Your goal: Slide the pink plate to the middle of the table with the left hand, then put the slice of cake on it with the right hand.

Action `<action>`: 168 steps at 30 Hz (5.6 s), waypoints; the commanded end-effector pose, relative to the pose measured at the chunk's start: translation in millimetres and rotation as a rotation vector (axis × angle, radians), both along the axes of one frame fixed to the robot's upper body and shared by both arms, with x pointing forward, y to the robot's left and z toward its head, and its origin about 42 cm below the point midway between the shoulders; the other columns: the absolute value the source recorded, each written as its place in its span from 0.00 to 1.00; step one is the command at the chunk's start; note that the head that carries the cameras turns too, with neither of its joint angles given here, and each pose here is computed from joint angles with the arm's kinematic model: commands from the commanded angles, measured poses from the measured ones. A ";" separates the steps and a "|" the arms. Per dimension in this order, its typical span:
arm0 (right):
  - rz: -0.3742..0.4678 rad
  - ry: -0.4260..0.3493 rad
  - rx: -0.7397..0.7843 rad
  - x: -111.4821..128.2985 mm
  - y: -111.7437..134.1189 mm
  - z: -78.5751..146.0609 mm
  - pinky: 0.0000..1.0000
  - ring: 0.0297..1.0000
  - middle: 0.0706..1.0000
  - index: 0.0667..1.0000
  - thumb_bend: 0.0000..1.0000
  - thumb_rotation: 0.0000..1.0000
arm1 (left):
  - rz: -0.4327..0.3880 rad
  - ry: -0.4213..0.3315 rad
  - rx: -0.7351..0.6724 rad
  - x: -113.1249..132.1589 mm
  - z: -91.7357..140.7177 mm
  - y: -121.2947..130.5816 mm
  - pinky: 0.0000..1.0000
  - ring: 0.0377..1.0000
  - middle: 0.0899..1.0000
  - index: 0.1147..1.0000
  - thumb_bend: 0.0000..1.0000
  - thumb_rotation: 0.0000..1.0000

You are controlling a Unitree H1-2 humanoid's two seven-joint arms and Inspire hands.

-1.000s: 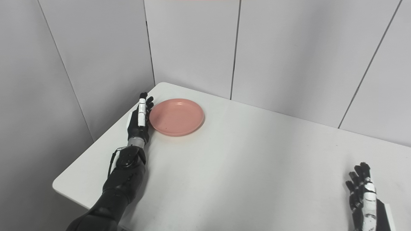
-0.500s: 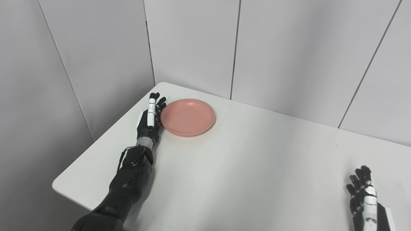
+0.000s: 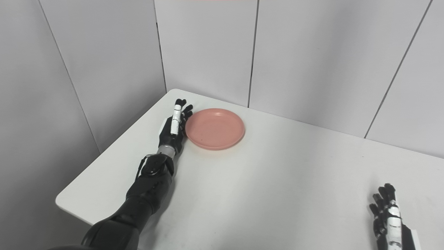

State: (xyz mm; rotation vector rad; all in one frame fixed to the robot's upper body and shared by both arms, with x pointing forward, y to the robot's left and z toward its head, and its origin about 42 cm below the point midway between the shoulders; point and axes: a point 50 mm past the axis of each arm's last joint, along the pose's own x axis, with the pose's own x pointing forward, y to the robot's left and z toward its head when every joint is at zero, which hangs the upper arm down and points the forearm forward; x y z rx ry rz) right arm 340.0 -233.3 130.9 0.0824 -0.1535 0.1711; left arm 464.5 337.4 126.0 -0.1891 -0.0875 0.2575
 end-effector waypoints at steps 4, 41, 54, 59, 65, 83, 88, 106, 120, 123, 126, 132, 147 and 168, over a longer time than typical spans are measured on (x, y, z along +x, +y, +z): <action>0.000 0.011 0.008 -4.5 6.1 -0.6 1.00 1.00 1.00 1.00 0.45 0.97 | -0.057 -0.086 0.019 32.4 37.6 -16.3 1.00 0.95 0.91 0.94 0.77 1.00; -0.037 -0.005 0.011 -11.7 29.8 -6.7 1.00 1.00 1.00 1.00 0.47 0.89 | -0.309 -0.025 -0.015 66.2 43.2 -94.1 0.98 0.93 0.90 0.91 0.79 1.00; -0.054 -0.002 0.030 -10.7 32.6 -10.2 1.00 1.00 1.00 1.00 0.51 0.82 | -0.432 -0.030 -0.028 65.6 40.9 -119.5 0.87 0.84 0.81 0.82 0.77 1.00; -0.059 -0.006 0.025 -10.1 34.7 -9.4 1.00 1.00 1.00 1.00 0.51 0.82 | -0.480 -0.032 -0.015 65.0 41.1 -133.0 0.87 0.82 0.80 0.80 0.77 1.00; -0.055 -0.013 0.018 -9.1 37.4 -8.6 1.00 1.00 1.00 1.00 0.51 0.82 | -0.555 -0.038 -0.015 60.2 37.3 -148.6 0.83 0.81 0.78 0.78 0.76 1.00; -0.093 -0.025 0.056 -3.1 52.2 -6.4 1.00 0.97 0.98 0.99 0.51 0.76 | -0.672 -0.036 -0.065 38.8 16.1 -175.0 0.87 0.85 0.82 0.81 0.77 1.00; -0.104 -0.030 0.053 -1.9 57.1 -4.7 0.99 0.96 0.97 0.97 0.52 0.74 | -0.695 -0.039 -0.067 28.2 9.4 -178.5 0.87 0.86 0.84 0.83 0.76 1.00; -0.122 -0.036 0.054 8.0 75.0 -0.5 0.99 0.96 0.97 0.98 0.53 0.81 | -0.695 -0.032 -0.054 -4.4 -9.1 -168.8 0.92 0.91 0.89 0.89 0.75 1.00; -0.119 -0.053 0.022 13.4 78.8 3.2 0.98 0.97 0.97 0.98 0.56 0.88 | -0.580 -0.040 0.014 -38.9 -14.6 -172.2 1.00 0.99 0.98 0.98 0.74 1.00; -0.132 -0.052 0.036 14.4 79.3 3.5 0.97 0.95 0.96 0.96 0.57 0.84 | -0.559 -0.052 0.037 -42.0 -12.2 -171.0 1.00 1.00 1.00 1.00 0.73 1.00; -0.133 -0.058 0.039 15.3 79.7 5.2 0.96 0.95 0.95 0.96 0.58 0.84 | -0.538 -0.062 0.040 -45.7 -10.3 -171.2 1.00 1.00 1.00 1.00 0.71 1.00; -0.132 -0.068 0.026 16.9 77.9 6.7 0.96 0.95 0.96 0.96 0.57 0.85 | -0.483 -0.056 0.050 -57.6 -15.5 -169.9 1.00 1.00 1.00 1.00 0.69 1.00; -0.142 -0.069 0.020 18.2 72.6 10.0 0.95 0.94 0.96 0.96 0.54 0.87 | -0.488 -0.043 0.030 -68.9 -14.5 -192.1 1.00 1.00 1.00 1.00 0.65 1.00; -0.085 -0.105 -0.233 49.6 45.7 43.2 0.94 0.99 1.00 1.00 0.63 0.74 | -0.528 -0.033 -0.001 -64.6 -26.2 -194.2 1.00 1.00 1.00 1.00 0.68 1.00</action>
